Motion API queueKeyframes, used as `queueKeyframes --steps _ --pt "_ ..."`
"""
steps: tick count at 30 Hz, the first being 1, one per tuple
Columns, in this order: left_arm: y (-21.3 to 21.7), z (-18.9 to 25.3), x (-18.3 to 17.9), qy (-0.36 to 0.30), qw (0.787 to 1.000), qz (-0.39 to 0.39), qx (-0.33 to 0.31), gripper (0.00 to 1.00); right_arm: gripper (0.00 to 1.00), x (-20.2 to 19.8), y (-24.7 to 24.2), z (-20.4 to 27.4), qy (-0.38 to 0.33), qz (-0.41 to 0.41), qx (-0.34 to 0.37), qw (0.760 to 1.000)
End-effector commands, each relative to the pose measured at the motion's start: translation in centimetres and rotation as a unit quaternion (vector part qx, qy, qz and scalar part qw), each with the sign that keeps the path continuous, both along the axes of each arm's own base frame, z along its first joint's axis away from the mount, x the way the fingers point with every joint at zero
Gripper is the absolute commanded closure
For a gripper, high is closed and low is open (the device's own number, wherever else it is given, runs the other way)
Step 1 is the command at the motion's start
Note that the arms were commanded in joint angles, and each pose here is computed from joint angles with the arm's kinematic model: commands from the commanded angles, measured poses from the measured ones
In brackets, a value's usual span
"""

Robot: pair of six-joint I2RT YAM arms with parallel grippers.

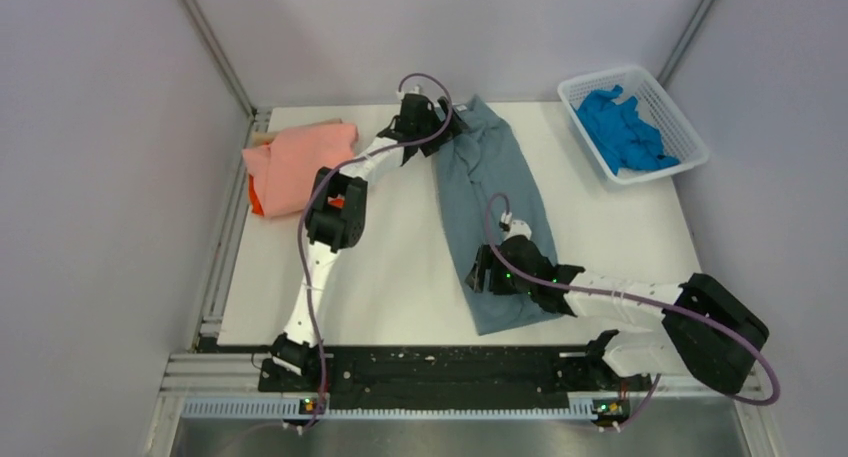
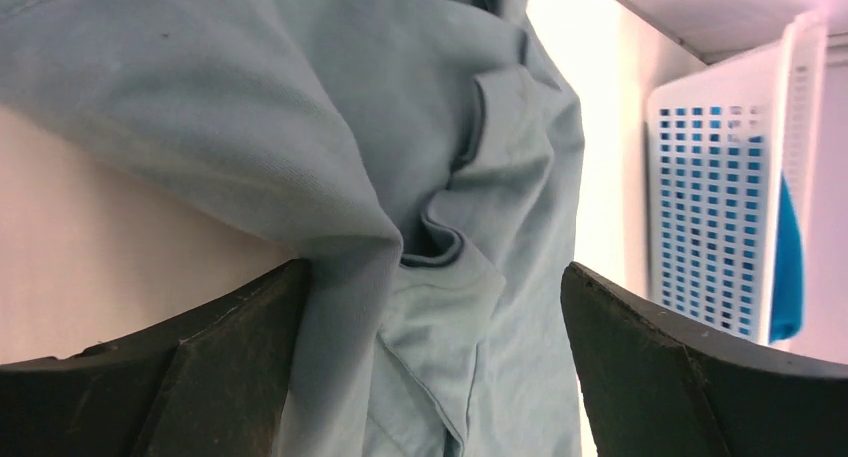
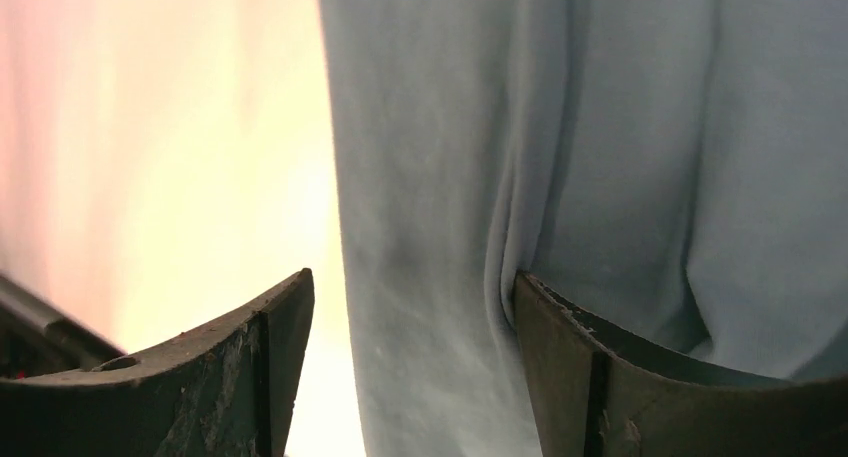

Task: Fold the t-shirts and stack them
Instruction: Rotate the tshirt 90 degrees

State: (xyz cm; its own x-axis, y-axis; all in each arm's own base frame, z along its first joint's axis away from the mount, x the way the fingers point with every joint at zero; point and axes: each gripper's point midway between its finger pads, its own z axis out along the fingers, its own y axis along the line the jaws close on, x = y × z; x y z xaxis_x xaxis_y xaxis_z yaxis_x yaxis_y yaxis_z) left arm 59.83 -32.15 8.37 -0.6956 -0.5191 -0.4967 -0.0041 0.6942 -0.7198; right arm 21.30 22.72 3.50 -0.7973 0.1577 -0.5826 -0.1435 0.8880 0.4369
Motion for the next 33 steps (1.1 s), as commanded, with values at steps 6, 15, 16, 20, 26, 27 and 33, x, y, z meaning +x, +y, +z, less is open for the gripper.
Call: queueKeyframes --steps 6,15,16,20,26,27,33 --pt "-1.9 1.2 2.2 -0.037 0.999 -0.004 -0.034 0.01 0.29 -3.4 10.9 4.6 -0.026 0.143 0.127 0.981" --pt "1.4 7.0 4.7 -0.098 0.995 0.005 -0.009 0.01 0.27 -2.4 11.9 8.4 -0.078 0.162 0.126 0.976" --pt "1.7 8.1 4.5 -0.106 0.994 -0.001 0.003 0.01 0.27 -1.7 10.5 8.6 -0.091 0.137 0.097 0.982" --pt "3.7 10.9 1.7 -0.106 0.992 -0.015 0.066 0.01 0.22 0.2 2.3 9.0 -0.121 0.001 -0.022 0.992" --pt "6.4 11.8 -4.1 -0.092 0.990 -0.021 0.107 0.01 0.23 -0.4 -3.7 10.5 -0.143 -0.077 -0.032 0.986" --pt "6.8 12.2 -5.0 -0.092 0.989 -0.021 0.110 0.01 0.25 -0.7 -3.0 10.8 -0.145 -0.056 -0.016 0.988" --pt "7.0 12.7 -10.6 -0.099 0.988 -0.049 0.111 0.01 0.39 -2.7 -1.1 7.7 -0.094 0.045 -0.052 0.993"
